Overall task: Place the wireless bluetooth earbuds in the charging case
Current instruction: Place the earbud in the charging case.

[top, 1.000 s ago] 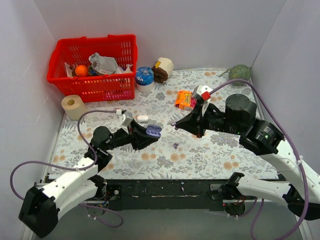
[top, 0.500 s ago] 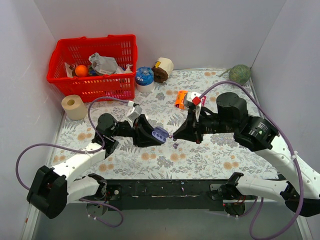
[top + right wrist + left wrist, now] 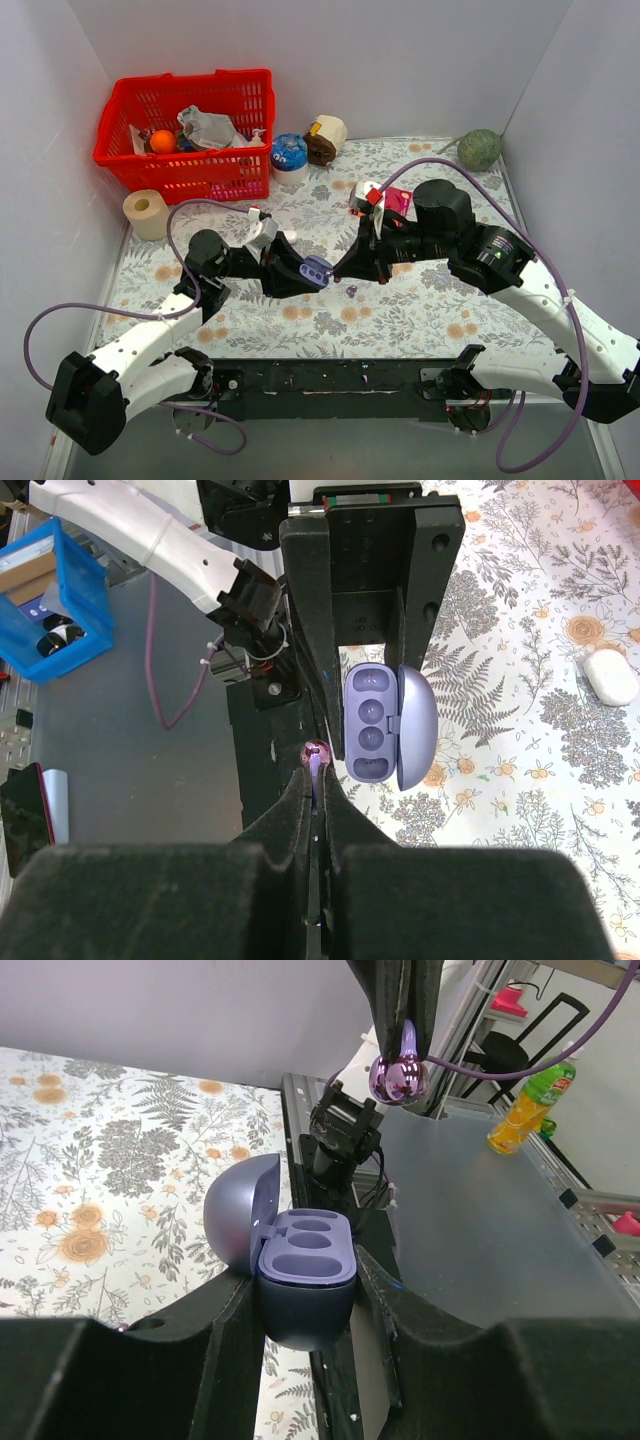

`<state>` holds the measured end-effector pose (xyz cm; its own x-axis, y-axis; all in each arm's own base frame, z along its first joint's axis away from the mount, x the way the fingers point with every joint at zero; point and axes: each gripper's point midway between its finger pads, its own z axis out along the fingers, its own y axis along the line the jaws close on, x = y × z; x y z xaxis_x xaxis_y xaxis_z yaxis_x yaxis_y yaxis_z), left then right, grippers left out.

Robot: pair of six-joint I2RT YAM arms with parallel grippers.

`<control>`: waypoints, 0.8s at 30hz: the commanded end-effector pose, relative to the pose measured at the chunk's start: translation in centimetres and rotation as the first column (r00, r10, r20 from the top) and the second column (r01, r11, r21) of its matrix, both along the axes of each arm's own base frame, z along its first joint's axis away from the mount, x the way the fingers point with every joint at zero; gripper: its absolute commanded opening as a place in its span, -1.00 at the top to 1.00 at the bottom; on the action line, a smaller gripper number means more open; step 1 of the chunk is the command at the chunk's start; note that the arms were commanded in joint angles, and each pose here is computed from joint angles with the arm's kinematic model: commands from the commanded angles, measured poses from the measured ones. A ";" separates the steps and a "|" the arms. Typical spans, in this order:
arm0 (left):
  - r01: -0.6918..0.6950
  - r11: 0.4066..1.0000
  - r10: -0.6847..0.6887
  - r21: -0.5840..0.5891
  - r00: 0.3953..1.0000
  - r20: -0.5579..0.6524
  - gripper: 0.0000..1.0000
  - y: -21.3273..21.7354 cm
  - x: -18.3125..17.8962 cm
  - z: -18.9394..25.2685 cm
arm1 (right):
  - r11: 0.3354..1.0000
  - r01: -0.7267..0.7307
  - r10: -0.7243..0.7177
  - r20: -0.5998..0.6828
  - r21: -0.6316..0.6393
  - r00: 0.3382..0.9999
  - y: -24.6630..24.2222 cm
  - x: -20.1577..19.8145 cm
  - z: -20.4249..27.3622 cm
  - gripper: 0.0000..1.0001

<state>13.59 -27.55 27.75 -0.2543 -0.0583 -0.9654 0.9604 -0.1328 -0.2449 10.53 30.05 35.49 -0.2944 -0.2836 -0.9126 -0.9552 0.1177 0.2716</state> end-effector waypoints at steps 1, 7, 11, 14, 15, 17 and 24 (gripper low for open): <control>-0.045 0.998 0.047 -0.040 0.997 0.067 1.00 0.2 0.5 1.1 | 0.998 -0.009 0.007 0.035 0.060 0.999 0.0 -0.5 1.8 0.97; -0.037 0.998 0.041 -0.053 0.996 0.080 1.00 0.2 0.3 1.7 | 1.000 -0.004 0.003 0.031 0.031 1.000 0.1 -0.3 0.9 0.97; -0.017 0.998 0.022 -0.059 0.997 0.080 1.00 0.3 -0.2 2.1 | 1.000 0.000 0.000 0.033 0.002 0.999 0.5 0.0 -0.1 0.97; -0.014 0.998 0.020 -0.068 0.996 0.086 1.00 0.4 -0.4 2.4 | 1.000 0.004 -0.004 0.035 -0.012 0.999 0.8 0.3 -0.8 0.97; -0.013 0.997 0.019 -0.071 0.996 0.087 1.00 0.4 -0.5 2.5 | 1.000 0.005 -0.005 0.040 -0.008 0.999 0.9 0.4 -0.7 0.97; -0.009 0.997 0.015 -0.073 0.996 0.087 1.00 0.5 -0.6 2.6 | 1.000 0.008 -0.008 0.038 -0.014 0.999 1.1 0.5 -1.0 0.97; -0.005 0.996 0.013 -0.087 0.996 0.091 1.00 0.6 -0.8 3.2 | 1.000 0.023 -0.022 0.047 -0.018 0.999 1.5 1.1 -1.4 0.97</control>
<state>13.29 -27.30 29.61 -0.2034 -0.1147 -0.9724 0.9735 -0.1298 -0.1883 11.10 30.95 33.20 -0.3034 -0.3328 -0.8928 -0.9518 0.1501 0.2675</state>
